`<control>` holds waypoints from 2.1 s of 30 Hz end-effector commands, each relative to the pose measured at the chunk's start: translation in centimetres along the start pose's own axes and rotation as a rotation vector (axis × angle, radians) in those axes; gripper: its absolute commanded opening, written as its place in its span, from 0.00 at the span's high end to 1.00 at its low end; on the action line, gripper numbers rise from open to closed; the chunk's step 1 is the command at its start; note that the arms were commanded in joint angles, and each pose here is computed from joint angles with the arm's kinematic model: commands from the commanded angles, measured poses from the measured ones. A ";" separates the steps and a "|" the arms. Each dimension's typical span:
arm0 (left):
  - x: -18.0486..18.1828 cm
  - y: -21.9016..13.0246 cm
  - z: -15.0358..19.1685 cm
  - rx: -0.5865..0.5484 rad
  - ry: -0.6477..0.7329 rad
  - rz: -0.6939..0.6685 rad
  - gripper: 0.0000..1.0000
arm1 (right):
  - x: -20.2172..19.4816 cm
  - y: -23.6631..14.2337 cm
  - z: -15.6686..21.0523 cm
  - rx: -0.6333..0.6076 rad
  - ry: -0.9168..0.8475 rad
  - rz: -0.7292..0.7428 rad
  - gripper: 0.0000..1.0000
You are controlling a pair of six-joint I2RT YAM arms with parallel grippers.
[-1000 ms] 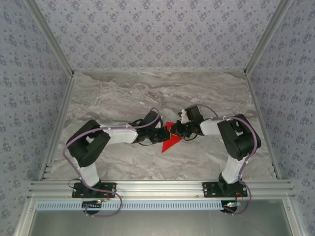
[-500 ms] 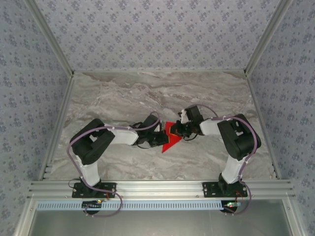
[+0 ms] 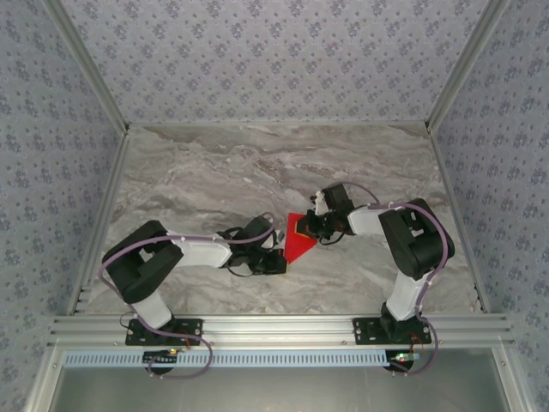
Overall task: Fold a paper plane with a square sheet of paper (pick it up from the middle)
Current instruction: Fourth fold the wing at the center of the table.
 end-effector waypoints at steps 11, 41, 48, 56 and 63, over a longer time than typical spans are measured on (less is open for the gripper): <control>-2.8 -3.8 -5.3 -0.262 0.088 -0.014 1.00 | -6.1 0.9 1.6 0.027 0.115 0.214 0.96; 3.3 0.7 -1.2 -0.064 -0.047 -0.189 1.00 | 2.2 -1.7 3.2 0.004 -0.183 0.027 0.95; 3.1 0.6 -1.3 -0.066 -0.043 -0.183 1.00 | 1.3 -0.3 4.9 0.028 -0.162 0.060 0.96; 3.5 0.6 -0.9 -0.054 -0.060 -0.202 1.00 | -0.3 1.4 5.2 0.078 -0.138 0.078 0.96; 4.8 0.7 1.4 0.043 -0.091 -0.257 1.00 | -2.4 0.3 1.8 0.012 -0.084 0.088 0.96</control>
Point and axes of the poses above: each hand's point on the last joint's axis, 136 mm out from that joint toward the fingers, its own y axis out along the fingers, its own x axis along the line the jaws close on, z = x × y, the point moved 2 cm from there along -y, back along the fingers, and after that the axes turned 12 degrees about y, right-handed, at the moved point
